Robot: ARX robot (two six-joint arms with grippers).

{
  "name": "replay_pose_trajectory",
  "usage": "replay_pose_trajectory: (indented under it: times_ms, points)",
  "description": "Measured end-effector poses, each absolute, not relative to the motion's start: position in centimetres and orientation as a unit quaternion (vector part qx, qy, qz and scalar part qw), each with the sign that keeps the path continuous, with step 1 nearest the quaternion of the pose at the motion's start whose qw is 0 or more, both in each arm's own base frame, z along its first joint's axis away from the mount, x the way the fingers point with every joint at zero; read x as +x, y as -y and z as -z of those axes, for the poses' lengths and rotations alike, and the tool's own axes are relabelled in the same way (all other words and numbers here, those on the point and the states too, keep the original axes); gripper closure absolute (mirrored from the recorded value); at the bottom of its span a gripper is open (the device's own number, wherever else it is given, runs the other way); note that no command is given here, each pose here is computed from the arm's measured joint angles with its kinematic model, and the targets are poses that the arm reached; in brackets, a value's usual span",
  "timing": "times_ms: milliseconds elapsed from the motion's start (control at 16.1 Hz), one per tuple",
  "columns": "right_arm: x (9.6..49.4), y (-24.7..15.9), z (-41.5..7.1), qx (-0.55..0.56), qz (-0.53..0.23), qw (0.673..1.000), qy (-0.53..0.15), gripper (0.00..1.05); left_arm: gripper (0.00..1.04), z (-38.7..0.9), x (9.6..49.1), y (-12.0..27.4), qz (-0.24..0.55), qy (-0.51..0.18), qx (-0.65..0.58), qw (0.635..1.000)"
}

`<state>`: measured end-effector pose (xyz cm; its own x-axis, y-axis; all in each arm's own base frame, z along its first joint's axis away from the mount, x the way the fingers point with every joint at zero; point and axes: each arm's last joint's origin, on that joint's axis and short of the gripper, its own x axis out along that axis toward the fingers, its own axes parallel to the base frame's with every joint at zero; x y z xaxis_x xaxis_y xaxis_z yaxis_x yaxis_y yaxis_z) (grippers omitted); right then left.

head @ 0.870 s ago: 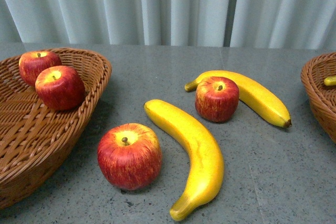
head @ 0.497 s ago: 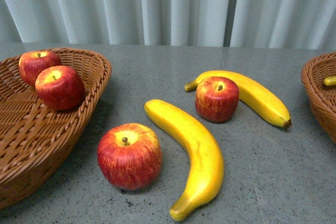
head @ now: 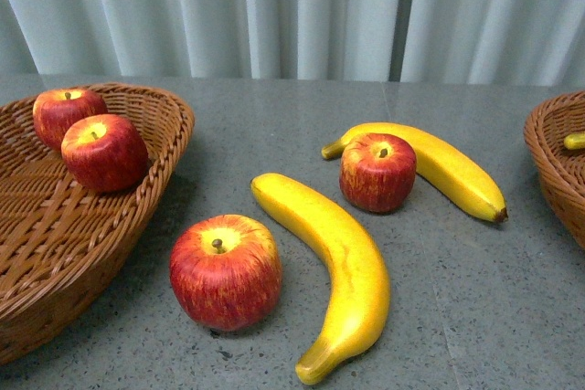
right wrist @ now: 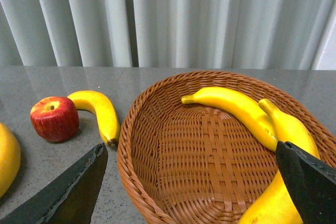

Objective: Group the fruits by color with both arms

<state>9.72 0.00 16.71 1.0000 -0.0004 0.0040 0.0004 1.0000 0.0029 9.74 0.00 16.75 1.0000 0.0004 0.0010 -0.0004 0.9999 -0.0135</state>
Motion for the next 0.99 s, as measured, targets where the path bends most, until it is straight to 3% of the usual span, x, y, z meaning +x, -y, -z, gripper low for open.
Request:
replay_pose_trajectory:
  times_ms: [621, 683, 746, 870, 994]
  points:
    - [9.7, 0.0, -16.7, 0.001, 0.0, 1.0, 0.002, 0.06, 0.07, -16.7, 9.7, 0.0, -0.002, -0.002, -0.007, 1.0]
    - [9.7, 0.0, -16.7, 0.002, 0.001, 1.0, 0.002, 0.06, 0.07, -16.5, 9.8, 0.3, -0.057, -0.08, -0.017, 0.995]
    - [9.7, 0.0, -16.7, 0.002, 0.0, 1.0, 0.002, 0.06, 0.07, -17.0, 10.2, 0.5, -0.095, -0.114, -0.005, 0.989]
    - [9.7, 0.0, -16.7, 0.001, 0.001, 1.0, 0.002, 0.06, 0.07, -18.2, 10.9, -0.2, -0.169, -0.096, -0.003, 0.981]
    - [9.7, 0.0, -16.7, 0.001, 0.0, 1.0, 0.002, 0.06, 0.07, -20.7, 11.9, -0.8, -0.174, -0.051, 0.001, 0.983]
